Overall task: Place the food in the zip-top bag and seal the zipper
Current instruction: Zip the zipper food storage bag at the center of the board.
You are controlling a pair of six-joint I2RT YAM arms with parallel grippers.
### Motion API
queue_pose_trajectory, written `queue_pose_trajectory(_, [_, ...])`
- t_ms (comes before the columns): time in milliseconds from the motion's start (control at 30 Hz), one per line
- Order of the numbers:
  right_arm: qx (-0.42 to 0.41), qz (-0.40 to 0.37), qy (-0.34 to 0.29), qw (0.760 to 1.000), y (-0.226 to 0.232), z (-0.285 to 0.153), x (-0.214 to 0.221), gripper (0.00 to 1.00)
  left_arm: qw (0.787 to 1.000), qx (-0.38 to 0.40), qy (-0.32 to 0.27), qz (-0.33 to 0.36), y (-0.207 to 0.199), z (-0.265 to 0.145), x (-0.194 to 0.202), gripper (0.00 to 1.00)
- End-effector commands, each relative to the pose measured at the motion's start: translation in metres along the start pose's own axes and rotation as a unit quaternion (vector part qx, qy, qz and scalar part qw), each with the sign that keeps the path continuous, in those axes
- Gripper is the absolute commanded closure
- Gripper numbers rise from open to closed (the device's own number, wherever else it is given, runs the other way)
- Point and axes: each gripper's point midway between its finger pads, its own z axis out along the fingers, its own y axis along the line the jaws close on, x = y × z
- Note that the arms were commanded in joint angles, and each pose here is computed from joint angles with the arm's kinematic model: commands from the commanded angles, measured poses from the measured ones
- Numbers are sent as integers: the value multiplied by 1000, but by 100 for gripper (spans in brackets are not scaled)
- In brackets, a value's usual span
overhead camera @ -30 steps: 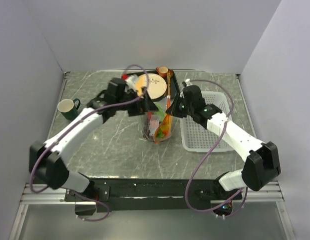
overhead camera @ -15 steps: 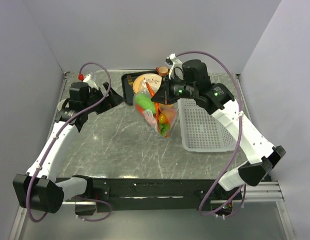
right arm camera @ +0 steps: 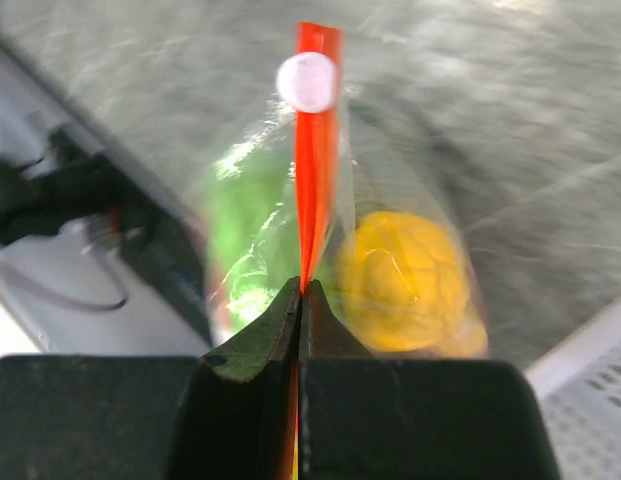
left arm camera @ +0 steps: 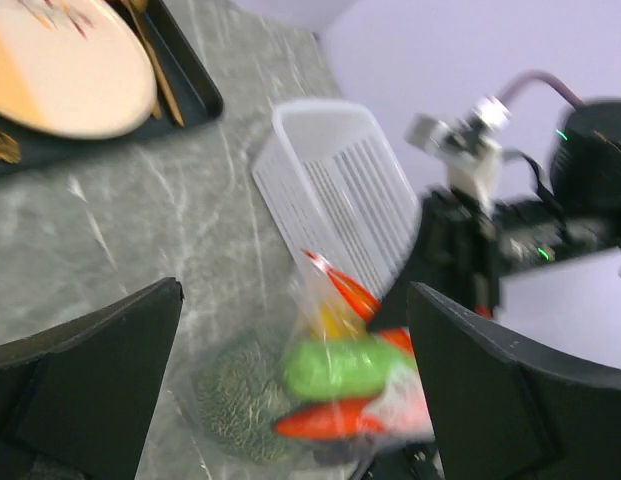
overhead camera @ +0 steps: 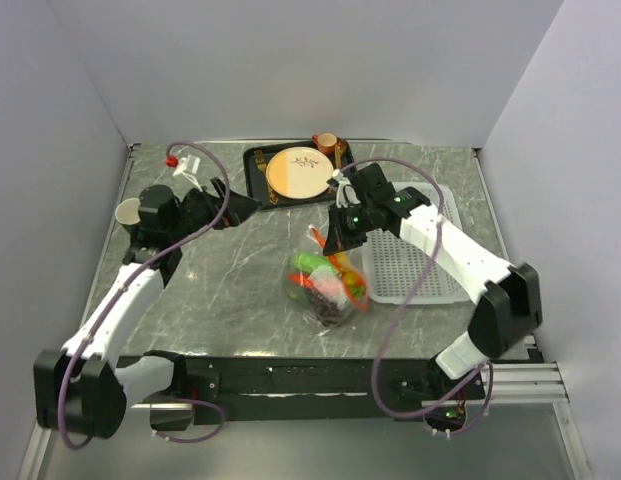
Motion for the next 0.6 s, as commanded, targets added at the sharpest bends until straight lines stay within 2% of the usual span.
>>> queue_pose_trajectory(0, [29,-32,-31,999,-22,7,-34,100,995,88,39,-30,-2,18,24,1])
queue_pose_trajectory(67, [-7,-40,-46,998,-1,-4,-40,100,996,79,35,-39,2,20,23,1])
queue_pose_trajectory(100, [-39,-55,-65,996,22,-23,-47,100,996,77,35,-39,1,19,22,1])
queue_pose_trajectory(167, [-78,-69,-102,989,52,-43,-52,100,997,66,30,-20,0,17,15,1])
queue_pose_trajectory(200, [-90,-80,-145,982,62,-53,-56,100,998,62,21,-11,-3,17,8,1])
queue_pose_trajectory(233, [-95,-67,-151,982,61,-52,-54,100,998,54,22,-3,-2,15,7,1])
queue_pose_trajectory(400, [-88,-38,-106,990,39,-20,-37,100,996,85,16,16,-10,17,5,1])
queue_pose_trajectory(433, [-84,-38,-105,990,36,-16,-36,100,994,107,32,8,-12,18,13,1])
queue_pose_trajectory(467, [-78,-35,-102,991,30,-11,-33,100,991,130,16,27,-18,19,7,1])
queue_pose_trajectory(533, [-65,-36,-99,992,23,-7,-33,100,989,147,30,6,-9,24,22,1])
queue_pose_trajectory(567, [-64,-36,-94,993,23,-4,-32,100,982,184,5,34,-20,24,14,1])
